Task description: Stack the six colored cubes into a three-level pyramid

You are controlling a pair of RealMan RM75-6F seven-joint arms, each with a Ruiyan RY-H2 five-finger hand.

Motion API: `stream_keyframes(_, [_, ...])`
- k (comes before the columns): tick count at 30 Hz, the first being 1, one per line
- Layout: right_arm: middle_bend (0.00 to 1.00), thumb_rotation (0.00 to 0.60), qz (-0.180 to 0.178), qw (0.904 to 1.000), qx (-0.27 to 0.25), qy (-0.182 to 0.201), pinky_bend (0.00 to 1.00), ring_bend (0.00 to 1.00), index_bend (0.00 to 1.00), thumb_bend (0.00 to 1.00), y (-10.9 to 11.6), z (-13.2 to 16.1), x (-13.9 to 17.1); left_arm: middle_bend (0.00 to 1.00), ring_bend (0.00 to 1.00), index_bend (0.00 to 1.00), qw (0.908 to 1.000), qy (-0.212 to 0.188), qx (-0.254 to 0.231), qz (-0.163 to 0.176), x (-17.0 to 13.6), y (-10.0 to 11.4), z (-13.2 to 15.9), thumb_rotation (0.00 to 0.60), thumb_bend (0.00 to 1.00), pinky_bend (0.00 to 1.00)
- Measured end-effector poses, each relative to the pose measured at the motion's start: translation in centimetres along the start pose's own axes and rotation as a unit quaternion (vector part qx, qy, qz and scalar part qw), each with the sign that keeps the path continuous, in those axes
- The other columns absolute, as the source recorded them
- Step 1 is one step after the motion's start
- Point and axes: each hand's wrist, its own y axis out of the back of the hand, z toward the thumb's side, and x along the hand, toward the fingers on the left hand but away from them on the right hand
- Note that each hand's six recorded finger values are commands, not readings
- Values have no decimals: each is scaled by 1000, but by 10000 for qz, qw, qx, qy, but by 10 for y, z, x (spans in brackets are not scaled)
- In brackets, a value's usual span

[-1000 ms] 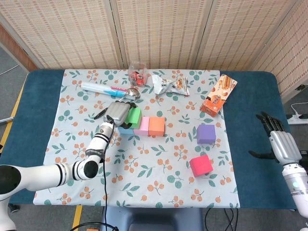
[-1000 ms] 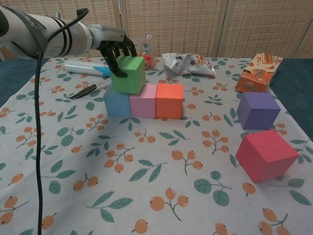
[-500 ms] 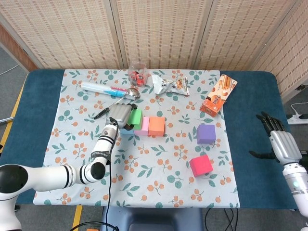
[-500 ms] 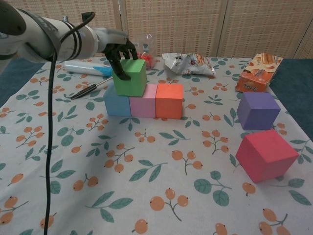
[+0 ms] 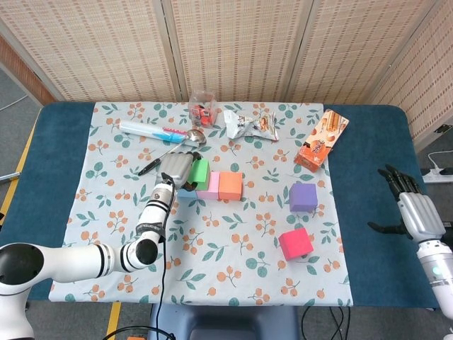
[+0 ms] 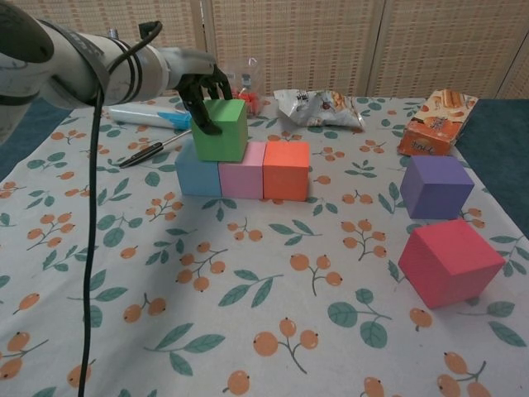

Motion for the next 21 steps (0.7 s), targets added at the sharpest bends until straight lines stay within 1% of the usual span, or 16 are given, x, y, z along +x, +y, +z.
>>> stream_keyframes(21, [39, 600, 20, 10000, -8, 7, 73, 0, 0, 18, -2, 1, -2, 371, 363, 302, 10000, 59, 23, 15, -1, -2, -3, 600, 340, 301])
